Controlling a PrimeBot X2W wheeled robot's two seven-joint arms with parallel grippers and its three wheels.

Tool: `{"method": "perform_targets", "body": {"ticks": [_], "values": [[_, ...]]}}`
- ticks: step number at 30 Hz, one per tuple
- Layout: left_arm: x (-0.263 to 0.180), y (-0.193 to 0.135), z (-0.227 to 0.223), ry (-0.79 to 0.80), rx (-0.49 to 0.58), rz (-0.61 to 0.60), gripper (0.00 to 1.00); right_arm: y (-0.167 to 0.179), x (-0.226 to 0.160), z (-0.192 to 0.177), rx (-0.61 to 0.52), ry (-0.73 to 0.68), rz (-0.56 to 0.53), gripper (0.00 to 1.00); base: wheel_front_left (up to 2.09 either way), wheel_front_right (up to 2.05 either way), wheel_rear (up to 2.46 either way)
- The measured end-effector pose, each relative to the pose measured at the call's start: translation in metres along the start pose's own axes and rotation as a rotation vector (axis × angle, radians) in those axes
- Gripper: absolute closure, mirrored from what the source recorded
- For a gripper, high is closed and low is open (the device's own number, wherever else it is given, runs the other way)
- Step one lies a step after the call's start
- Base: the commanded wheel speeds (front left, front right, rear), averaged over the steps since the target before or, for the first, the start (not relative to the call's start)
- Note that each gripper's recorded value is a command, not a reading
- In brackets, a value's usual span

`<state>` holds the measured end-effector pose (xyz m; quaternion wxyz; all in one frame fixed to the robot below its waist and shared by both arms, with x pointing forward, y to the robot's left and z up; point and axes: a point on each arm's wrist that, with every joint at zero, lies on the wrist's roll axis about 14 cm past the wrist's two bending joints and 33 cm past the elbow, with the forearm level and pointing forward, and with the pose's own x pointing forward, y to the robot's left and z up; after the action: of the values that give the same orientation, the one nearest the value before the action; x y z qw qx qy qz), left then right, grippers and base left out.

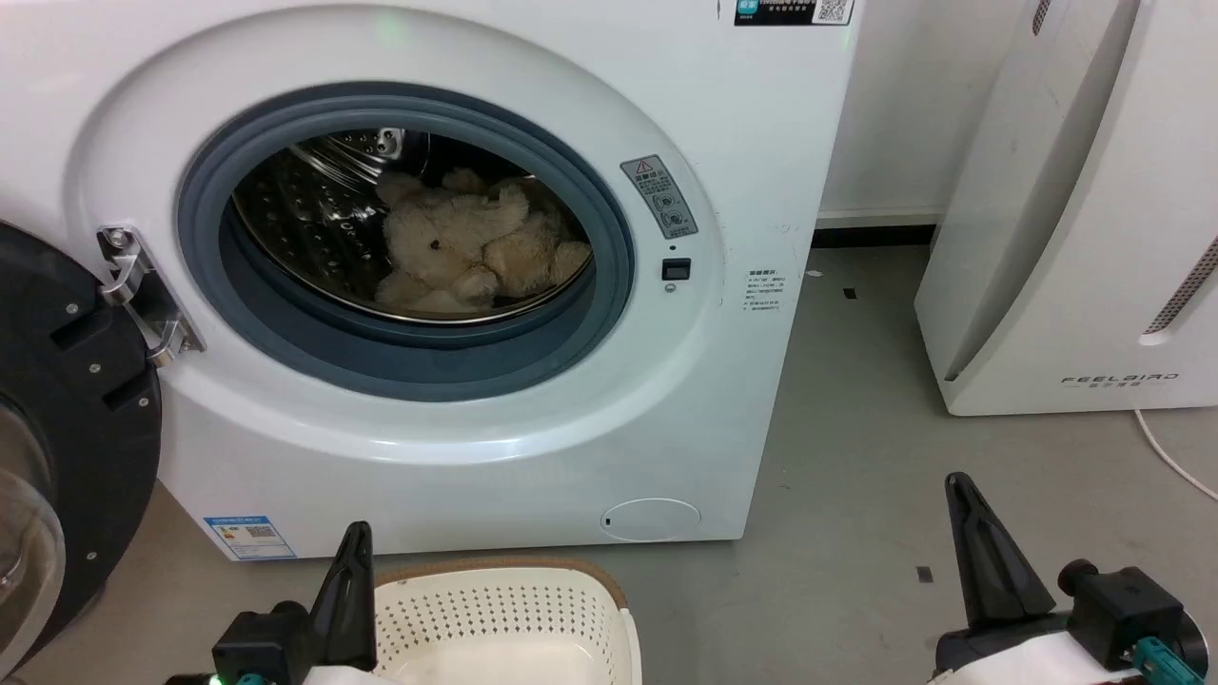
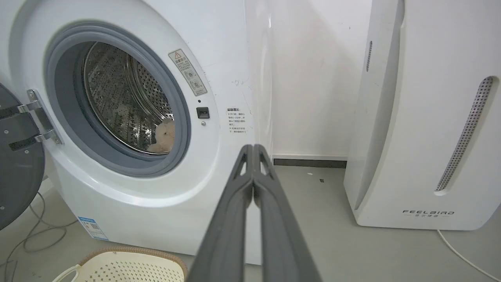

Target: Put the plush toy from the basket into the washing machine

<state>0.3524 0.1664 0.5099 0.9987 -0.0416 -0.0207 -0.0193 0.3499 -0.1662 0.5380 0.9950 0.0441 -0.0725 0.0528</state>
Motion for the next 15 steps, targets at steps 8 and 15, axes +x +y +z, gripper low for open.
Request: {"method": "perform_targets", "body": {"ticks": [8, 15], "values": [[0.0008, 0.0015, 0.0001, 0.007, 0.011, 0.004, 1.0, 0.0004, 0.0011, -0.0023, -0.014, 0.017, 0.003, 1.0, 0.0, 0.0, 0.0], [0.0036, 0.0011, 0.003, 0.003, 0.015, 0.005, 1.0, 0.0007, 0.0027, -0.0031, -0.025, 0.027, 0.006, 1.0, 0.0, 0.0, 0.0]]}}
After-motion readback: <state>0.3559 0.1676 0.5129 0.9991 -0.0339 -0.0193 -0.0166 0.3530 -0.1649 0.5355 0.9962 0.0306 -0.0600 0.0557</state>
